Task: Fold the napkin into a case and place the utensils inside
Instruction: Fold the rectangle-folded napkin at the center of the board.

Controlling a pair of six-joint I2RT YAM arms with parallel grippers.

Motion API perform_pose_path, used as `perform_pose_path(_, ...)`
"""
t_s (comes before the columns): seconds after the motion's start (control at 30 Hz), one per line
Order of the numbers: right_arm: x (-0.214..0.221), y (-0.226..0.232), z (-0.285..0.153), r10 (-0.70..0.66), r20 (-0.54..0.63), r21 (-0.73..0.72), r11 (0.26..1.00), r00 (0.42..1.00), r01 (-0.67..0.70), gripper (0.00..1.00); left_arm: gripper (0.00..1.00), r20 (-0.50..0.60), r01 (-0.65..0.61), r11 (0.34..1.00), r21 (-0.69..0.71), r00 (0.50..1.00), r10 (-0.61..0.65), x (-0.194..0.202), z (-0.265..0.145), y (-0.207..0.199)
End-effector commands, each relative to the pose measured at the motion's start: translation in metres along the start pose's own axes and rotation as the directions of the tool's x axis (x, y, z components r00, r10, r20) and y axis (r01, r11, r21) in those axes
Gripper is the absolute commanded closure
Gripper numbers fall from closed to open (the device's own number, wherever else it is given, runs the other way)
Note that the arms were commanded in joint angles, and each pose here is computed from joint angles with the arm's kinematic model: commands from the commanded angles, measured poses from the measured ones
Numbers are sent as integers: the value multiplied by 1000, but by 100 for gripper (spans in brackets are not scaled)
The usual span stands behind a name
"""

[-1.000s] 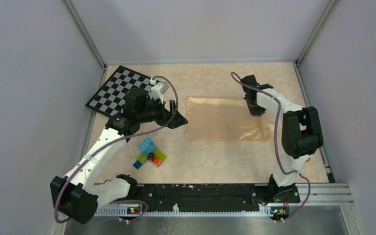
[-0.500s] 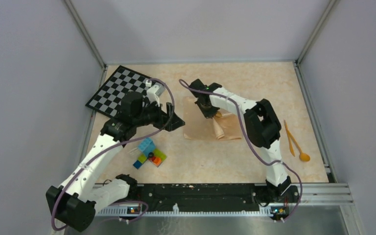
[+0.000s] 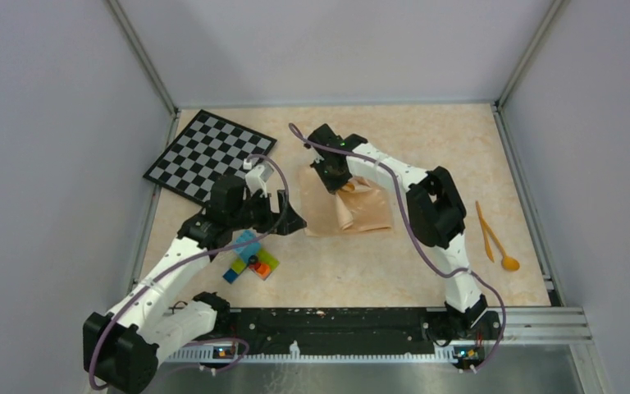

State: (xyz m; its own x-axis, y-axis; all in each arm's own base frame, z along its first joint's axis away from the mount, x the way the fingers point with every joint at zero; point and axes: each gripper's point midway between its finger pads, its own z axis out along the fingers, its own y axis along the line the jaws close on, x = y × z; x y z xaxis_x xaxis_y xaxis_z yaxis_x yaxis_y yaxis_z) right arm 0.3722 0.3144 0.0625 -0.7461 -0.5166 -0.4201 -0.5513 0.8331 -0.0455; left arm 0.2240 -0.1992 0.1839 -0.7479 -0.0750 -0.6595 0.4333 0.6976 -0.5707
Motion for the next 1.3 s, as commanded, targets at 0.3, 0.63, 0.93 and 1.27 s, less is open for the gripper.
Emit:
perform_pose_path(0.3,-45,28,-28,45,105,-144,989,993,-30,100,13,76,155,987,-31,985,-153,10,19,21)
perform_pose_path(0.63,-46,49,-27,55,90,-185,982,994,-38,100,19,76,164,986,-31,984,-161,5,27,23)
perform_pose_path(0.93,-41,65,-14,49,57,-211,977,997,-36,100,18,95,148,988,-48,985,-143,1,22,24)
perform_pose_path(1.27,-40,74,-1,55,44,-221,974,998,-44,91,18,114,132,989,-62,986,-124,-6,16,22)
